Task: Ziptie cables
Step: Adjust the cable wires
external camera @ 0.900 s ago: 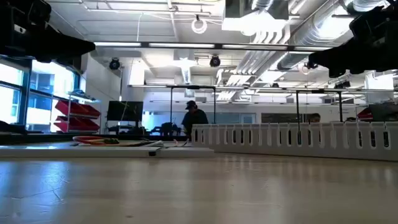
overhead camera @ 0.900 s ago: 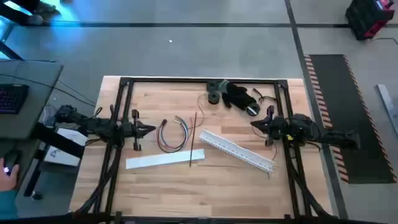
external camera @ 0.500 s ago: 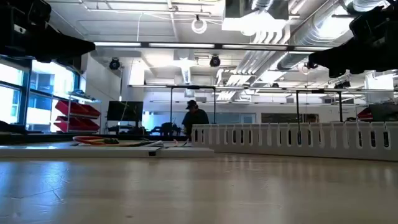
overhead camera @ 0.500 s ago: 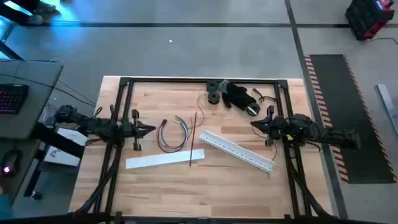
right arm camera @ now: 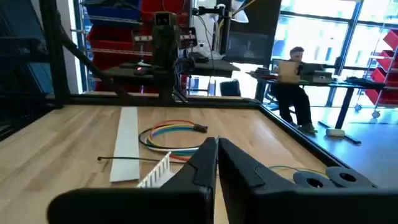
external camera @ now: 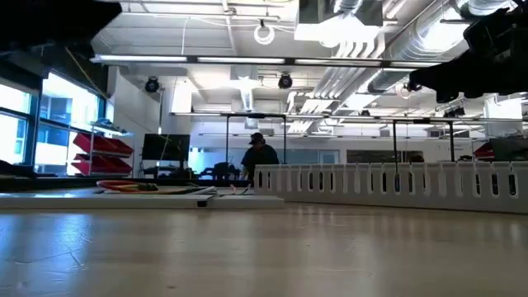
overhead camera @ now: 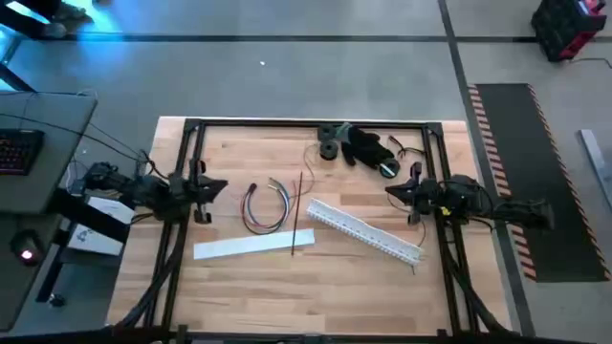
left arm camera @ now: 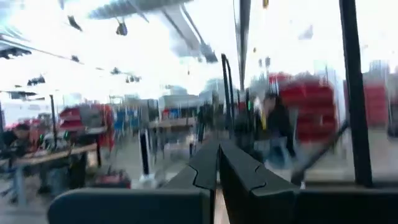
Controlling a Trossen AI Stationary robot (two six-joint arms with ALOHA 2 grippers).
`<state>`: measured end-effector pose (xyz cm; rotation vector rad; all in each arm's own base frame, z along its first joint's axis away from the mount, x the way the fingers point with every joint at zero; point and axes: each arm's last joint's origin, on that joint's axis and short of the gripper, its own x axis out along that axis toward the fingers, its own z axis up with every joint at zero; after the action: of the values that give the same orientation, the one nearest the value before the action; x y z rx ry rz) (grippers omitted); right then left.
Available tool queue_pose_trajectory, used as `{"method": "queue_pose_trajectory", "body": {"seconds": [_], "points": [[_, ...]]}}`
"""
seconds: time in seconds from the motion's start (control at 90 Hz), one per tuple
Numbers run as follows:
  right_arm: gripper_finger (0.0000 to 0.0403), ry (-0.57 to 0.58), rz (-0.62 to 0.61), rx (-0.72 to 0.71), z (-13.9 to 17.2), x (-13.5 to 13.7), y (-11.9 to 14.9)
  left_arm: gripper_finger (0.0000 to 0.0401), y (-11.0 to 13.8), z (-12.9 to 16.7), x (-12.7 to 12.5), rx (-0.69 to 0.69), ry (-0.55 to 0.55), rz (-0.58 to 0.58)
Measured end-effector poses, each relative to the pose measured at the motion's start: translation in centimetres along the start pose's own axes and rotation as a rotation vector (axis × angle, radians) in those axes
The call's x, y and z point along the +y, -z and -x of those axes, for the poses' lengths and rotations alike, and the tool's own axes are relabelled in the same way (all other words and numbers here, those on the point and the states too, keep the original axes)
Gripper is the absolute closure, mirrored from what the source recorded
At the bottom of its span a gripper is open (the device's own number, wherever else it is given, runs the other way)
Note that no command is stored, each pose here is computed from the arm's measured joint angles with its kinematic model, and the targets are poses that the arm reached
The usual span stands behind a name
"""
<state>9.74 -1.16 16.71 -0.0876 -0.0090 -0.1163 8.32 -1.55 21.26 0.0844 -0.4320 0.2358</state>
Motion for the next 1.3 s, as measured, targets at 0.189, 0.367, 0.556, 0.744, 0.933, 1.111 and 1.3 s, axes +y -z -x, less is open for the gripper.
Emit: {"method": "queue_pose_trajectory", "body": {"seconds": [0.189,0.367,0.556,0.744,0.933,1.111,1.3], "points": [[0.0403,0.000,0.000,0.000,0.0,0.0,0.0,0.0401,-1.8,0.2,0.6,-0.179,-0.037,0.149],[0.0403,0.000,0.000,0.000,0.0,0.0,0.0,0.0401,-1.9,-0.1,0.3,-0.199,0.046,0.159],[0.0403,0.000,0.000,0.000,0.0,0.0,0.0,0.0401,-4.5,-1.2,0.7,-0.293,-0.032,0.064],[0.0403,0.000,0.000,0.000,0.0,0.0,0.0,0.0401,-7.2,-4.5,1.0,-0.073,-0.257,-0.020],[0.0403,0.000,0.000,0.000,0.0,0.0,0.0,0.0401,-8.7,-9.0,1.3,0.221,-0.485,-0.168],[0.0403,0.000,0.000,0.000,0.0,0.0,0.0,0.0401,-7.7,-12.6,2.8,0.493,-0.652,-0.254],[0.0403,0.000,0.000,0.000,0.0,0.0,0.0,0.0401,-3.8,-14.3,6.1,0.712,-0.717,-0.038]]}}
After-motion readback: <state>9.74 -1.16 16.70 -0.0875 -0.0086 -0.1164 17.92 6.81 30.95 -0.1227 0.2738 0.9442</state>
